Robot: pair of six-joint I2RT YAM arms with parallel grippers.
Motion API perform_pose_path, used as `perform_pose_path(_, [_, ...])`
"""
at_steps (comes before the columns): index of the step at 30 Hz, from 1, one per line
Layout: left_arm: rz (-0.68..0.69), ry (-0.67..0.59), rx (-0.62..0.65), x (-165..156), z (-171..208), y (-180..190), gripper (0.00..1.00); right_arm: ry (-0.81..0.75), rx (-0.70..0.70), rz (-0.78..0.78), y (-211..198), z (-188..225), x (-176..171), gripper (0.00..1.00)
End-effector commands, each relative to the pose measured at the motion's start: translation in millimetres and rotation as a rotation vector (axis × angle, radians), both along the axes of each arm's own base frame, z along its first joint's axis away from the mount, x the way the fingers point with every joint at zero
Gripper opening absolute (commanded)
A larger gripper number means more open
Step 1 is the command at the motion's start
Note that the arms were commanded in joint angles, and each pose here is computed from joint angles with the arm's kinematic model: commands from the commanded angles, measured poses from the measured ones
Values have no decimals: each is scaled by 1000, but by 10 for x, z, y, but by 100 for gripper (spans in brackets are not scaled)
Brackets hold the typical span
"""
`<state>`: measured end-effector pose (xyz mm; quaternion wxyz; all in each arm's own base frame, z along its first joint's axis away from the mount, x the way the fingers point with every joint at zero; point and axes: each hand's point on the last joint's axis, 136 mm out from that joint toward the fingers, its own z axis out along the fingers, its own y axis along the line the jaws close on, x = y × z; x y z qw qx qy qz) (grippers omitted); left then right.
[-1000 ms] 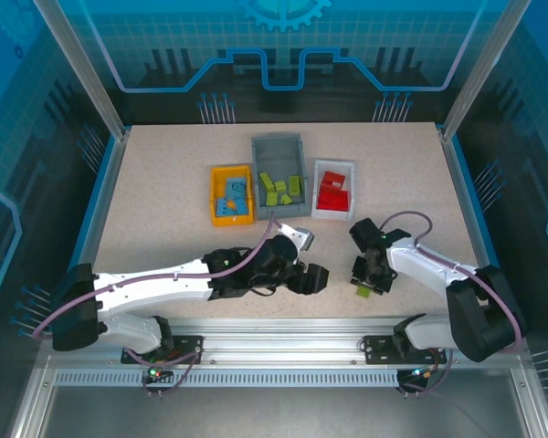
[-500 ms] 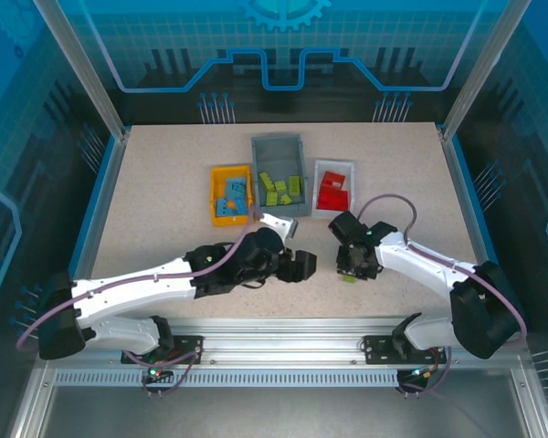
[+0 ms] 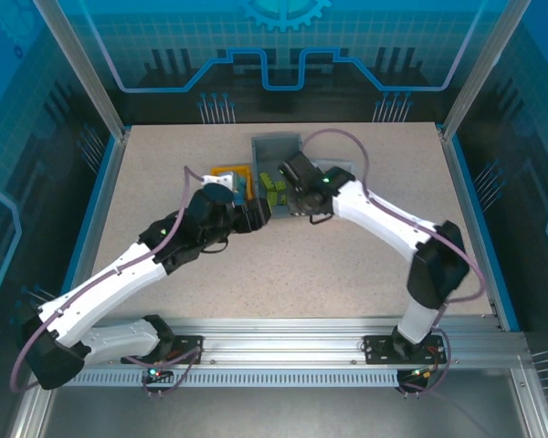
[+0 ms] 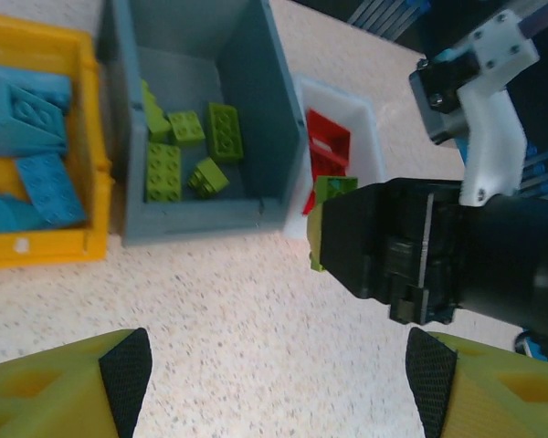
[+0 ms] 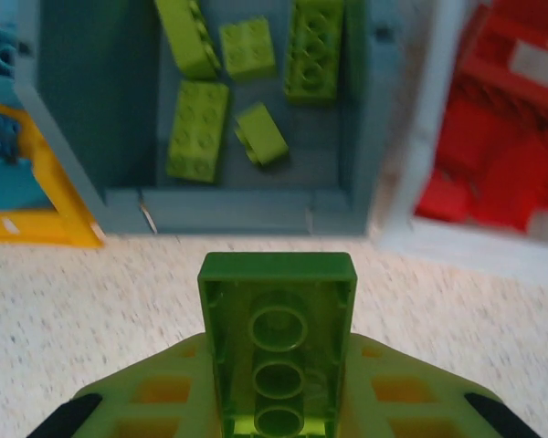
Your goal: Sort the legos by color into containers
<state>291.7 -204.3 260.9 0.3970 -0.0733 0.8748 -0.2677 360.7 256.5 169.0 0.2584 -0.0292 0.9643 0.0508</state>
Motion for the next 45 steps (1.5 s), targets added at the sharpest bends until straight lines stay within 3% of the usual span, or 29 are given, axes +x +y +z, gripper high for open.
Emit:
perform_pose_path(1, [23, 19, -38, 146, 64, 121, 77, -14, -57, 38, 105, -18, 347, 23])
perform_pose_path(12, [32, -74, -77, 686, 237, 145, 78, -36, 23, 36, 391, -376, 1481, 24])
perform_pose_path(19, [45, -83, -81, 822, 237, 176, 78, 0, 57, 34, 466, -701, 1763, 36])
perform_pose_path(24, [44, -75, -72, 792, 227, 208, 78, -22, 89, 55, 504, -549, 1779, 49])
perform_pose_path(28, [49, -68, -66, 709, 240, 268, 78, -62, 109, 72, 523, -207, 1671, 51])
perform_pose_path(32, [77, -47, -50, 564, 258, 428, 78, -178, 110, 91, 507, 429, 1390, 53])
perform_pose_path(35, [140, 7, -49, 442, 204, 686, 82, -305, 76, 73, 338, 879, 1055, 62])
perform_pose_path(36, [177, 26, -53, 400, 164, 820, 98, -348, 59, 52, 212, 982, 916, 77])
perform_pose_path(37, [209, 35, -64, 366, 135, 942, 99, -395, 45, 32, 86, 1077, 801, 99])
perform_pose_path(40, [307, 15, -99, 246, 60, 1325, 99, -510, -22, -101, -577, 1159, 377, 100])
perform_pose_path(42, [374, -24, -20, 162, -16, 1572, 99, -565, -71, -178, -1060, 1105, 83, 100])
perform_pose_path(45, [649, -5, 145, 21, -331, 2128, 99, -532, -187, -454, -1967, 827, -301, 100])
